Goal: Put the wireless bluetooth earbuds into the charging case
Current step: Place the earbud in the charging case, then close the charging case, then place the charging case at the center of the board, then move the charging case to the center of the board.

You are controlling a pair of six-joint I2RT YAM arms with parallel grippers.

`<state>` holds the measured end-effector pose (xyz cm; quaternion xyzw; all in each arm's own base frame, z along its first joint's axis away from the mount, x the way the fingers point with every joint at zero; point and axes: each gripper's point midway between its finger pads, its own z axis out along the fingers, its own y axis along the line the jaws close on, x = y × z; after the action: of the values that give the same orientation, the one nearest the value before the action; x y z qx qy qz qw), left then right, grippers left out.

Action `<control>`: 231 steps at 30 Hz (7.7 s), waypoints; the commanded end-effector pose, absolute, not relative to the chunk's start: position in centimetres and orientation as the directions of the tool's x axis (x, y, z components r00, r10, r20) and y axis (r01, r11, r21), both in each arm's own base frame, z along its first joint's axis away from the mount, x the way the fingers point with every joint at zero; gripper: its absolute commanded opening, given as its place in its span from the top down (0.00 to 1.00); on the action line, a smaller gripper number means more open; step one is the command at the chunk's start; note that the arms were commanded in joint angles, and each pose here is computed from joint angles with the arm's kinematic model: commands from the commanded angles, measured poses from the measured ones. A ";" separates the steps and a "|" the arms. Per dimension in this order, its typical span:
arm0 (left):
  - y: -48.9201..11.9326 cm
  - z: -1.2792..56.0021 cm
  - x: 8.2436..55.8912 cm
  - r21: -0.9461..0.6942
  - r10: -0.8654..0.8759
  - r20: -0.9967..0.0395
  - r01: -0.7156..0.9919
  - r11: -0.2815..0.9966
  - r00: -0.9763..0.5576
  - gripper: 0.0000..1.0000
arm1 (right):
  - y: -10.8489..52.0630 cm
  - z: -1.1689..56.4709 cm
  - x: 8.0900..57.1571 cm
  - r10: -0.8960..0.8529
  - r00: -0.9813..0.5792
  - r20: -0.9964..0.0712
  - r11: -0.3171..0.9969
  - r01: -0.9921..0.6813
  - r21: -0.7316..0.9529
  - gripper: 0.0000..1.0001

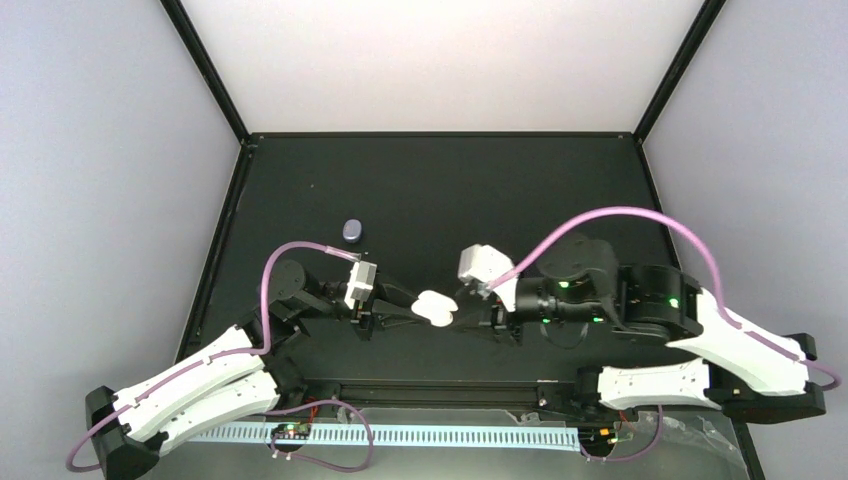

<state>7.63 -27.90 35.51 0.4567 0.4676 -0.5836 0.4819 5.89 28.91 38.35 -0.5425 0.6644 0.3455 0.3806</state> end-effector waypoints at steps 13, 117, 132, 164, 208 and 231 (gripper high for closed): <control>-26.6 38.5 6.3 -0.048 -0.232 -0.970 0.991 -0.123 -0.076 0.98 | 25.5 41.4 15.5 -0.148 -0.285 -0.947 0.676 -0.728 0.113 0.44; -27.2 21.6 36.9 -0.650 -0.247 -0.706 0.470 0.597 -0.663 0.98 | 18.9 24.0 22.8 0.042 -0.546 -0.837 0.883 -0.371 0.287 0.30; -28.3 11.3 48.2 -0.725 -0.346 -0.509 0.176 0.667 -0.788 0.99 | 15.6 23.0 20.9 0.031 -0.535 -0.844 0.907 -0.340 0.249 0.30; -24.1 8.0 45.0 -0.570 -0.248 -0.475 0.081 0.817 -0.844 0.12 | 13.3 26.8 21.4 -0.020 -0.416 -0.909 0.938 -0.321 0.127 0.26; -8.8 2.8 44.2 -0.109 -0.128 -0.388 -0.093 0.990 -0.913 0.39 | 15.8 25.7 21.4 -0.047 -0.475 -0.879 0.908 -0.387 0.160 0.26; -15.2 4.5 29.6 -0.286 -0.237 -0.378 -0.131 0.949 -0.895 0.61 | 18.3 23.1 20.5 0.030 -0.561 -0.827 0.846 -0.426 0.320 0.26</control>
<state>32.42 -13.38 3.92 -0.0503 0.9738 -0.0910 0.2024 20.78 16.88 23.84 -0.1244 0.8498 0.2073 0.4684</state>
